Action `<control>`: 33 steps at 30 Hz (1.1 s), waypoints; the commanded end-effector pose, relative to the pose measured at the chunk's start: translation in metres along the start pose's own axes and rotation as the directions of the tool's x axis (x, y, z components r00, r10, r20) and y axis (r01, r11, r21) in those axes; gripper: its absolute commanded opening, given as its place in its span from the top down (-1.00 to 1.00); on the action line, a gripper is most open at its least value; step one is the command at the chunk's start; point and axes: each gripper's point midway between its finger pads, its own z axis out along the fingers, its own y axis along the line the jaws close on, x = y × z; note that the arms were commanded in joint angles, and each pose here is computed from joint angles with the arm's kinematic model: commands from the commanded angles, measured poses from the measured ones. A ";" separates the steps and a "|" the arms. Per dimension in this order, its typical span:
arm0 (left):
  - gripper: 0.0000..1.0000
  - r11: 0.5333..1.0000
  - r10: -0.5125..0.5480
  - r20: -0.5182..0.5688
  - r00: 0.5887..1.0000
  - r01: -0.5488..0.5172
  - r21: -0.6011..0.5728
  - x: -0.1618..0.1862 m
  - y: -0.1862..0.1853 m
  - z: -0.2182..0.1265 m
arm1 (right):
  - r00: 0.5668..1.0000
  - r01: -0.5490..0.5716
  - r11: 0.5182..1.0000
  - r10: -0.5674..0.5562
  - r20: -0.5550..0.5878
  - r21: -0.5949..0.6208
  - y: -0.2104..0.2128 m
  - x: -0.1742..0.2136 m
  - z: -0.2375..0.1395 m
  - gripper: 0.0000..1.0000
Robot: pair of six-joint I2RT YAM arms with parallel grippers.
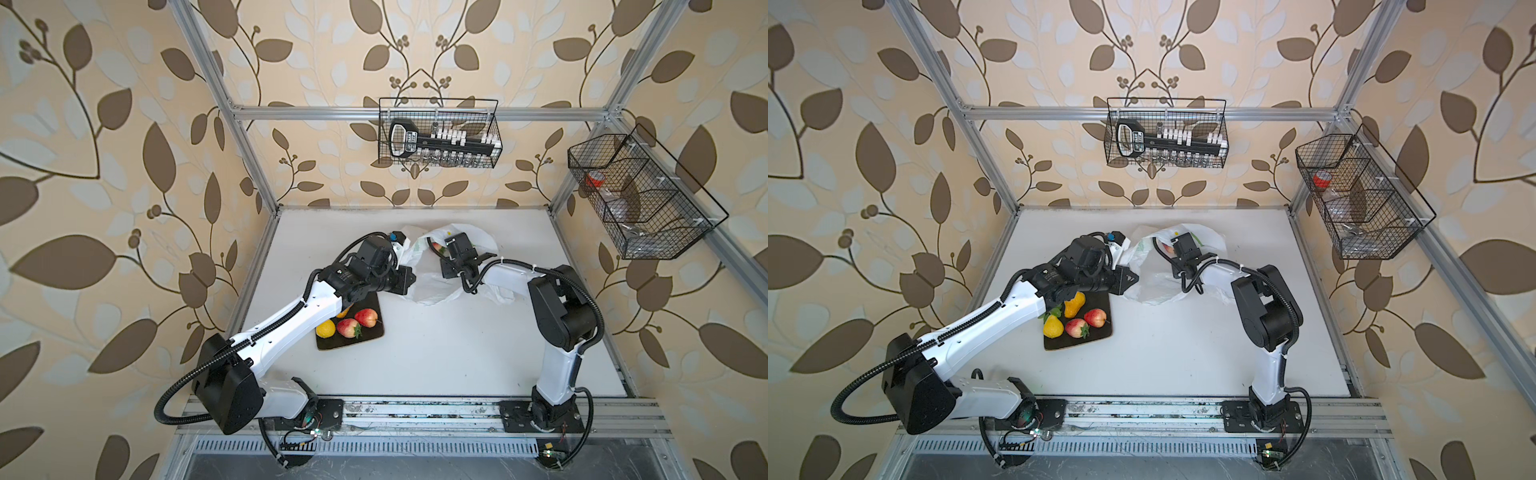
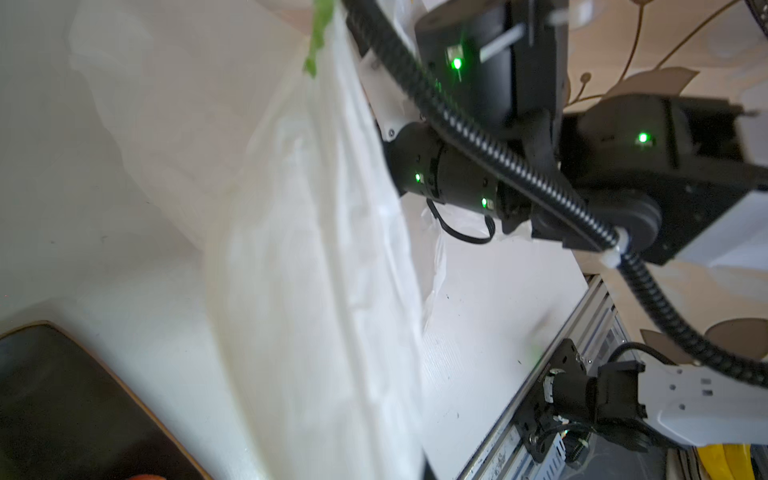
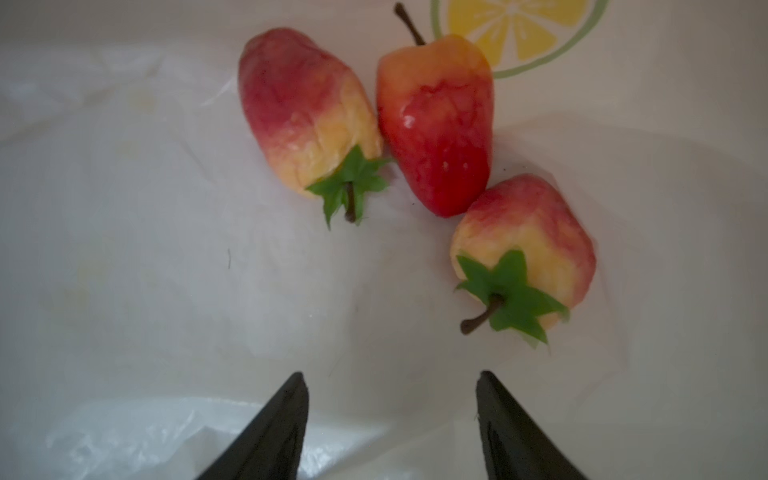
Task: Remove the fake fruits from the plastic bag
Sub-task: 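Grasp a red apple inside the bag with the right gripper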
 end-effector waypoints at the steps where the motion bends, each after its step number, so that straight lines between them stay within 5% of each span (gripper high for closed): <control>1: 0.85 0.999 0.029 0.054 0.998 -0.030 0.015 -0.004 -0.016 -0.013 | 0.955 -0.291 0.956 0.292 0.054 -0.029 -0.002 -0.026 -0.010 -0.35; 7: 0.85 0.999 0.049 0.039 0.998 -0.050 0.021 0.010 -0.026 -0.016 | 0.835 -0.539 0.842 0.536 0.123 -0.009 -0.022 -0.047 -0.005 -0.46; 13: 0.85 0.998 0.055 0.035 0.998 -0.056 0.024 0.016 -0.027 -0.020 | 0.760 -0.642 0.766 0.631 0.157 0.027 -0.039 -0.052 0.008 -0.56; 33: 0.85 0.998 0.069 0.020 0.997 -0.068 -0.006 0.026 -0.020 -0.021 | 0.808 -0.589 0.781 0.572 0.141 0.205 -0.060 -0.021 0.057 -0.65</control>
